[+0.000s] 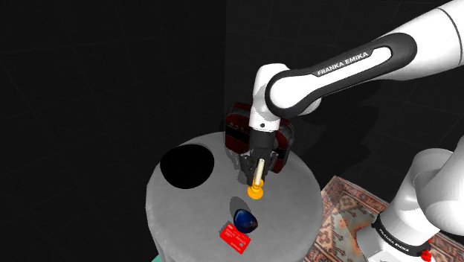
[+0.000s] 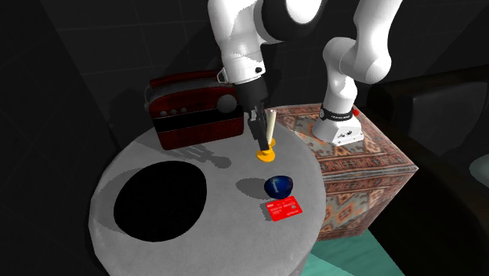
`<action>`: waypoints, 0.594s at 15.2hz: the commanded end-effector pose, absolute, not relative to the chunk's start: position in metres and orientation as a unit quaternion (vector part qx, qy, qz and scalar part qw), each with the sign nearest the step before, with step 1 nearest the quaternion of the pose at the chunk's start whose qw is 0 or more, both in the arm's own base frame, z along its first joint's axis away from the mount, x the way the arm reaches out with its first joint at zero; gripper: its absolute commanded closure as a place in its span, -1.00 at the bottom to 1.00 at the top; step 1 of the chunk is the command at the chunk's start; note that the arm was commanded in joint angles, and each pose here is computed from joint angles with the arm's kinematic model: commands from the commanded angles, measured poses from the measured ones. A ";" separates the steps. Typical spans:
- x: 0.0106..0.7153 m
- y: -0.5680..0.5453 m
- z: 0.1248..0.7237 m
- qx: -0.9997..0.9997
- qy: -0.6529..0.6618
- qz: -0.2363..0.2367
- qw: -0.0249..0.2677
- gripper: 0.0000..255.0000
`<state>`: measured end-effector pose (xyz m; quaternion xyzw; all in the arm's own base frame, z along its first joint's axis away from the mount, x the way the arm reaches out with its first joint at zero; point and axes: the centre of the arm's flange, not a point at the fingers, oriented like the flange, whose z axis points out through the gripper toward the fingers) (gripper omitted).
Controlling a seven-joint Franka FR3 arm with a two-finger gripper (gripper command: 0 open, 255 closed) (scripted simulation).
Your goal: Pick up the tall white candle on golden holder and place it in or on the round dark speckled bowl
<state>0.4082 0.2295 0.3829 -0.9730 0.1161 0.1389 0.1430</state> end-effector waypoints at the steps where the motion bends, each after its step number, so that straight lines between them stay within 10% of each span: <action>1: 0.408 0.229 0.393 -0.973 0.116 0.139 0.143 1.00; 9: 0.408 0.229 0.435 -0.973 0.116 0.139 0.143 1.00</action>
